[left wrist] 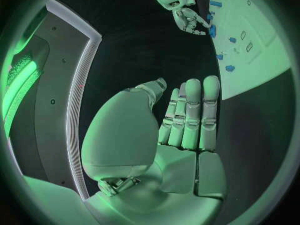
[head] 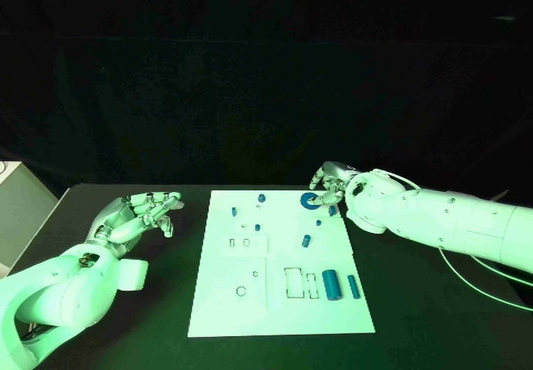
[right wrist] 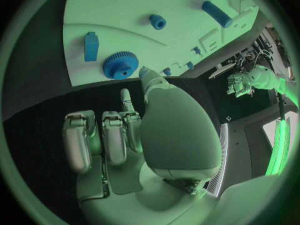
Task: Assemble the parts on the task board
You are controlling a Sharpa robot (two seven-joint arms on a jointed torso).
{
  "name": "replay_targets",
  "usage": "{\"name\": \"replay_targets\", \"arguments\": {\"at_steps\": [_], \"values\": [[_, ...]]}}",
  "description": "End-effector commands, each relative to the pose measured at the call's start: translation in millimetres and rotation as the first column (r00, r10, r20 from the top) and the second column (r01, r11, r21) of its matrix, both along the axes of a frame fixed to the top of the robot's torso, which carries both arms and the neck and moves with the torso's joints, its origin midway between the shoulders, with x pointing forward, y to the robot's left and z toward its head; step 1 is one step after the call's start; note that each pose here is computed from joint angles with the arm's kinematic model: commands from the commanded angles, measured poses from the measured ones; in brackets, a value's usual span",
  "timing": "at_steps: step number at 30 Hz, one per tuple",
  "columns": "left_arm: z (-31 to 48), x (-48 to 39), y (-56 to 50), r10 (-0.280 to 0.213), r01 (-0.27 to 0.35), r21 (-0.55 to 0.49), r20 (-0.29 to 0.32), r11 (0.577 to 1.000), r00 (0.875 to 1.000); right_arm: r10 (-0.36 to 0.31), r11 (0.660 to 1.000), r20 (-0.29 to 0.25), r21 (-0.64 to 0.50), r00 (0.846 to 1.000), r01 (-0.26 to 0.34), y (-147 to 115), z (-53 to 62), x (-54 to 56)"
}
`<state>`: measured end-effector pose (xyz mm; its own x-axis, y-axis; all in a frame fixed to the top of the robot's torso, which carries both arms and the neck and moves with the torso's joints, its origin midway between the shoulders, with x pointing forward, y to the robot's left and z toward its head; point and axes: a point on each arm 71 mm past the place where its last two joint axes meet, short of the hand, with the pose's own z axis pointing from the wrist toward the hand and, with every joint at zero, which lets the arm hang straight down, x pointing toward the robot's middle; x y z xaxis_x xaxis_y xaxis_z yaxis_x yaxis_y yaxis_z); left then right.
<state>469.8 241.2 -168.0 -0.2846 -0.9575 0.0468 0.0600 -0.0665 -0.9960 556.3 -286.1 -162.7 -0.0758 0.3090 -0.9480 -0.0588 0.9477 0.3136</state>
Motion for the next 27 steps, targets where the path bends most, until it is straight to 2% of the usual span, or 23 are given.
{"name": "replay_targets", "arguments": {"at_steps": [1,19,27], "values": [[0.8,-0.5,-2.8,-0.023,0.023,-0.002,0.009,1.000,1.000,-0.018,1.000,-0.060,-0.019,0.998,0.017,-0.6,-5.1,1.2],[0.7,-0.5,-2.9,-0.024,0.024,-0.001,0.008,1.000,1.000,-0.065,0.997,-0.067,-0.055,0.996,0.061,-4.1,-9.7,8.3],[0.6,-0.5,-2.9,-0.024,0.024,-0.001,0.008,1.000,1.000,-0.069,0.996,-0.088,-0.055,0.994,0.064,-5.5,-11.7,9.2]]}}
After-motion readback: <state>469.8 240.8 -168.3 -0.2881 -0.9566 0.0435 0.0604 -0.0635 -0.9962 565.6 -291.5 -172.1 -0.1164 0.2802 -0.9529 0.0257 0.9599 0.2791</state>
